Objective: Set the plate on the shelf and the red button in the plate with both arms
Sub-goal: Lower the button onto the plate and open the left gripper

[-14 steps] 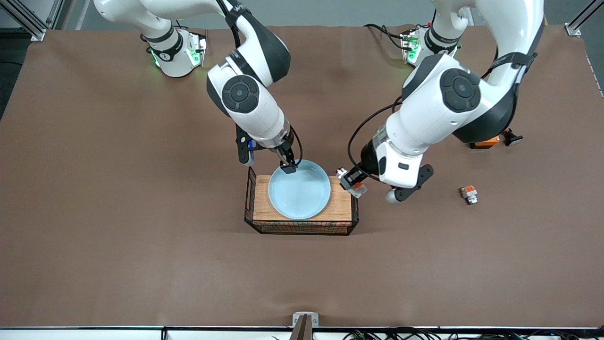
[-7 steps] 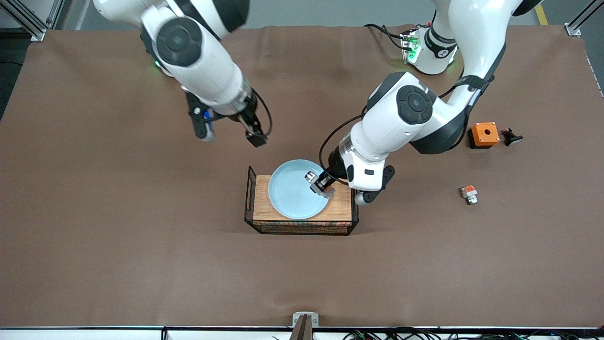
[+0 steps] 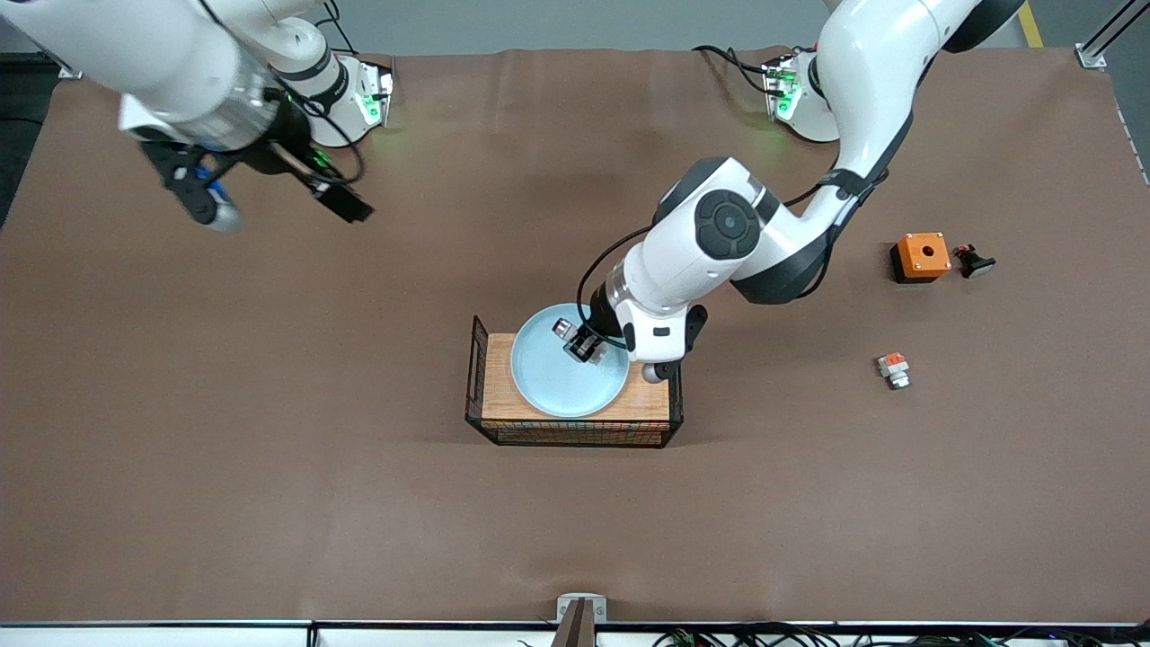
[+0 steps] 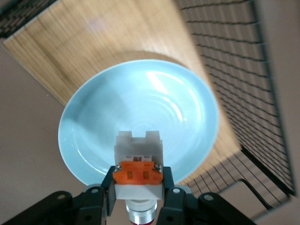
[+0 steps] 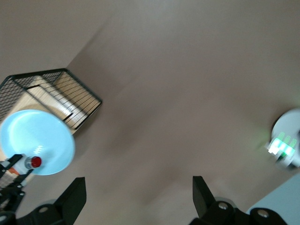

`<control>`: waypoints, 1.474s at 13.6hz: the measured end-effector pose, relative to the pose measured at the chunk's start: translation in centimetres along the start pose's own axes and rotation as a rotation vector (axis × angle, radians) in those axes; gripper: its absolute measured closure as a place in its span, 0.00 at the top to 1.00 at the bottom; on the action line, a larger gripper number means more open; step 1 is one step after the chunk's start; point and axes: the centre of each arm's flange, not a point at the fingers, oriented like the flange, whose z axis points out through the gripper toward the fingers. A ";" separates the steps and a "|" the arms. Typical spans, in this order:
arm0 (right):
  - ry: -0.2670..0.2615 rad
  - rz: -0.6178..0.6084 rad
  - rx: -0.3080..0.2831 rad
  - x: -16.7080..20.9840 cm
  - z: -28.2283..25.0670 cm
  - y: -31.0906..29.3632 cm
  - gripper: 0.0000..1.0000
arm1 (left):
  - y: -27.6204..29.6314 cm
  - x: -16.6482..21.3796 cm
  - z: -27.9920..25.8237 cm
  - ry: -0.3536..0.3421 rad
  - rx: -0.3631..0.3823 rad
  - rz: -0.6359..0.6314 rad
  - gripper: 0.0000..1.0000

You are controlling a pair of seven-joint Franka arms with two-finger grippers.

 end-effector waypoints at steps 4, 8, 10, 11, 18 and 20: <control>0.031 -0.170 -0.016 3.6 -0.5 5.2 1.00 | -0.9 -1.3 4.0 0.049 0.049 -0.025 0.41; 0.039 -0.304 0.007 9.7 -1.9 10.3 1.00 | -1.1 -0.9 4.9 0.068 0.060 -0.031 0.67; 0.050 -0.364 0.021 12.3 -2.4 12.5 1.00 | -0.6 -0.4 4.4 0.073 0.045 -0.035 0.87; 0.065 -0.386 0.025 13.2 -2.7 13.2 1.00 | -0.3 -0.3 3.7 0.076 0.032 -0.037 0.98; 0.230 -0.550 -0.010 13.7 -5.2 12.9 1.00 | 0.6 1.3 -9.9 0.214 -0.008 -0.030 1.00; 0.247 -0.560 -0.010 13.7 -5.9 12.9 1.00 | -0.4 2.2 -16.2 0.282 0.009 0.023 1.00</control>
